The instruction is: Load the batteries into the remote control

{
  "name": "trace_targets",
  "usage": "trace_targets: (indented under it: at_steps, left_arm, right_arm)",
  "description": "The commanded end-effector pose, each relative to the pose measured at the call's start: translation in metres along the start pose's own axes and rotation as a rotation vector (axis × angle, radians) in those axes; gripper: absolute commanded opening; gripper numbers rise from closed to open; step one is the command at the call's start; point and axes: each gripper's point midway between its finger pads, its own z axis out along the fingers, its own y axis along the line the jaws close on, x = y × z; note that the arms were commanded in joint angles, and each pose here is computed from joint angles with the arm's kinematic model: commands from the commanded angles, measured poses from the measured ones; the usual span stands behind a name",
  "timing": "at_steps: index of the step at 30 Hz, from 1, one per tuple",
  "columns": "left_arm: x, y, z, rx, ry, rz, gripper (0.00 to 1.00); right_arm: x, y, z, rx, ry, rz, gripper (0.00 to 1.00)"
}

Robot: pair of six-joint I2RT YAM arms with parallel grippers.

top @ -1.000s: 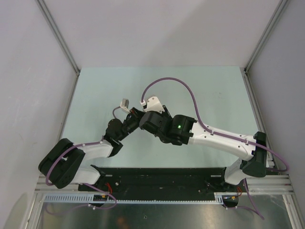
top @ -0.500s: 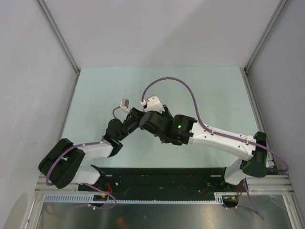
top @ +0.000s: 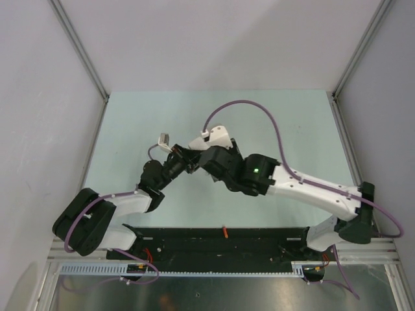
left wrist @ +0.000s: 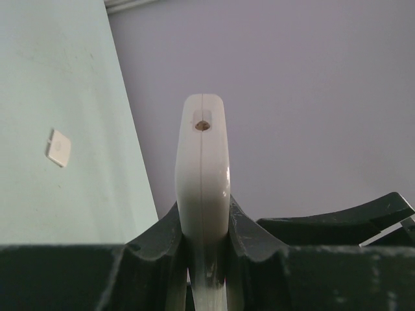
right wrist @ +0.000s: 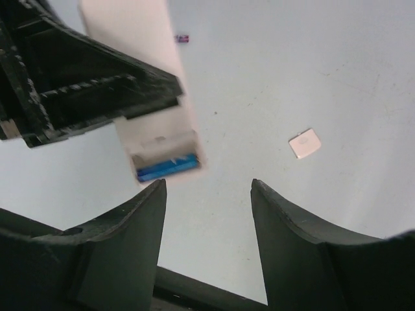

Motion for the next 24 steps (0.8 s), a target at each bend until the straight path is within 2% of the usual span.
trace_targets:
  at_steps: [1, 3, 8, 12, 15, 17, 18, 24]
  left_arm:
    - [-0.018, -0.006, -0.005, 0.038, -0.049, 0.036, 0.0]
    - [-0.025, -0.003, -0.009, 0.029, -0.07, 0.042, 0.0]
    - [-0.034, -0.003, -0.026, 0.034, -0.116, 0.066, 0.0]
    - [-0.031, -0.009, -0.042, 0.053, -0.128, 0.093, 0.0]
    - [-0.029, -0.013, -0.057, 0.069, -0.151, 0.111, 0.0]
    - [-0.029, -0.006, -0.066, 0.039, -0.17, 0.124, 0.0]
    - [-0.03, -0.018, -0.071, 0.07, -0.188, 0.15, 0.0]
    - [-0.037, -0.02, -0.087, 0.036, -0.25, 0.192, 0.0]
  right_arm:
    - [-0.018, -0.034, -0.023, -0.002, -0.1, 0.195, 0.59]
    - [-0.011, -0.043, -0.027, -0.024, -0.097, 0.242, 0.59]
    - [0.055, -0.05, -0.008, -0.052, 0.035, 0.31, 0.59]
    - [0.115, -0.005, 0.002, -0.219, 0.207, 0.301, 0.57]
    - [0.147, 0.031, 0.002, -0.275, 0.282, 0.262, 0.56]
    - [0.156, 0.052, -0.002, -0.309, 0.3, 0.241, 0.55]
    - [0.163, 0.059, 0.0, -0.311, 0.322, 0.227, 0.54]
    - [0.181, 0.096, -0.008, -0.399, 0.382, 0.217, 0.48]
